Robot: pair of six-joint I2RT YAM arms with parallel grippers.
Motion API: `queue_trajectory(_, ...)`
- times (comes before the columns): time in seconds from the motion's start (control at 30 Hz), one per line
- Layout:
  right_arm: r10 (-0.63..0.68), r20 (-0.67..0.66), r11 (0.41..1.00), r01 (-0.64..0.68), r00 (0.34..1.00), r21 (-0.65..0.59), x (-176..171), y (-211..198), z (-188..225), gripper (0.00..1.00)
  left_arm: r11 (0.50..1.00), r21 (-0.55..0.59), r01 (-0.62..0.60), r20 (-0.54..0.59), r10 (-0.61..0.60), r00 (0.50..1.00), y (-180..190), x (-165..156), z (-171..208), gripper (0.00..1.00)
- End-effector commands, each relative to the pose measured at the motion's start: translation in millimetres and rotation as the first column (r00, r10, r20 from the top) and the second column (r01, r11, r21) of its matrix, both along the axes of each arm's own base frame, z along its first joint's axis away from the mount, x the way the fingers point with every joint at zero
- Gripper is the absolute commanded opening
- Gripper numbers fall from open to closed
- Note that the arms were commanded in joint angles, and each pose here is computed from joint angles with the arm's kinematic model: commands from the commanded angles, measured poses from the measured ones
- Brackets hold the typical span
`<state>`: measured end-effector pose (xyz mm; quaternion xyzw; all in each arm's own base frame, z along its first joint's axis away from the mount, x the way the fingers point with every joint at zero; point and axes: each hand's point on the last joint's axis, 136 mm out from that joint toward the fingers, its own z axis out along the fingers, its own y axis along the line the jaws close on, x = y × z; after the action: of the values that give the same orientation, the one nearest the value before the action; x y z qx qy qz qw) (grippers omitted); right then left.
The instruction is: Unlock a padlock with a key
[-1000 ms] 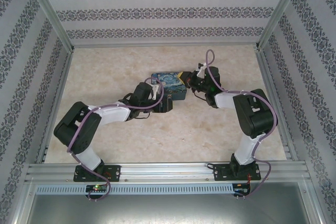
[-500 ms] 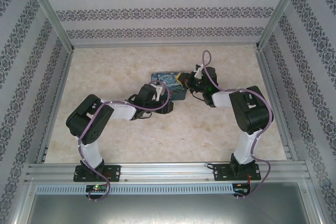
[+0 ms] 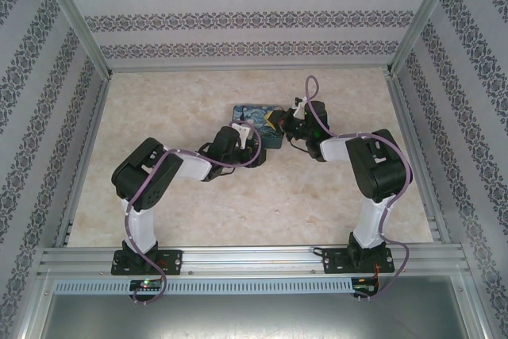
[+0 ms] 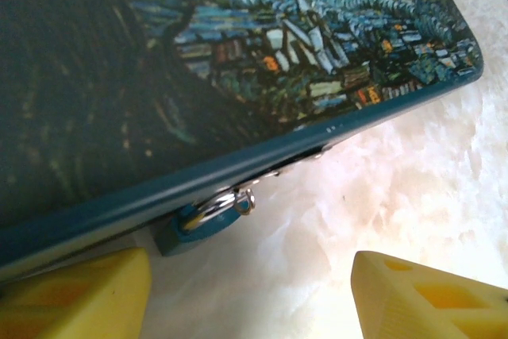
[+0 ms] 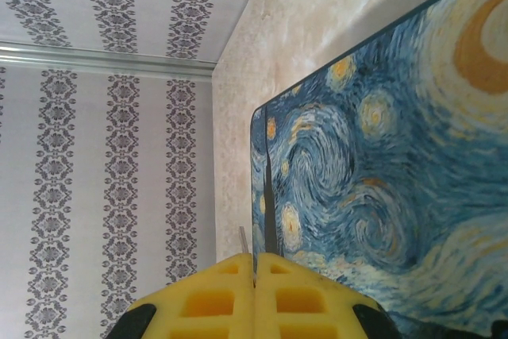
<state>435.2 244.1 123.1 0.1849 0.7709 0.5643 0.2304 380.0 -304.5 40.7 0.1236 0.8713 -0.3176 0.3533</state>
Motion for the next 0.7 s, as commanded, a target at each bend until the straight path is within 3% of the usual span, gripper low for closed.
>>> queue_trajectory(0.0, 0.02, 0.017, 1.0, -0.02, 1.0, 0.013, 2, 7, 2, 0.0, 1.0, 0.022, -0.004, 0.038, 0.003, 0.999, -8, 5, -8, 0.67)
queue_trajectory(0.33, 0.022, 0.015, 1.0, -0.023, 1.0, 0.014, 0, 7, 0, 0.0, 0.987, 0.134, -0.086, 0.128, 0.069, 0.989, 3, 13, -15, 0.66)
queue_trajectory(0.5, 0.023, 0.008, 1.0, -0.023, 1.0, 0.014, 0, 7, -2, 0.0, 0.993, 0.104, -0.061, 0.113, 0.049, 0.992, -8, 14, -15, 0.66)
queue_trajectory(0.67, 0.022, 0.001, 1.0, -0.022, 1.0, 0.011, 0, 7, -6, 0.0, 1.0, -0.011, 0.008, 0.086, -0.007, 0.996, -30, 11, 6, 0.67)
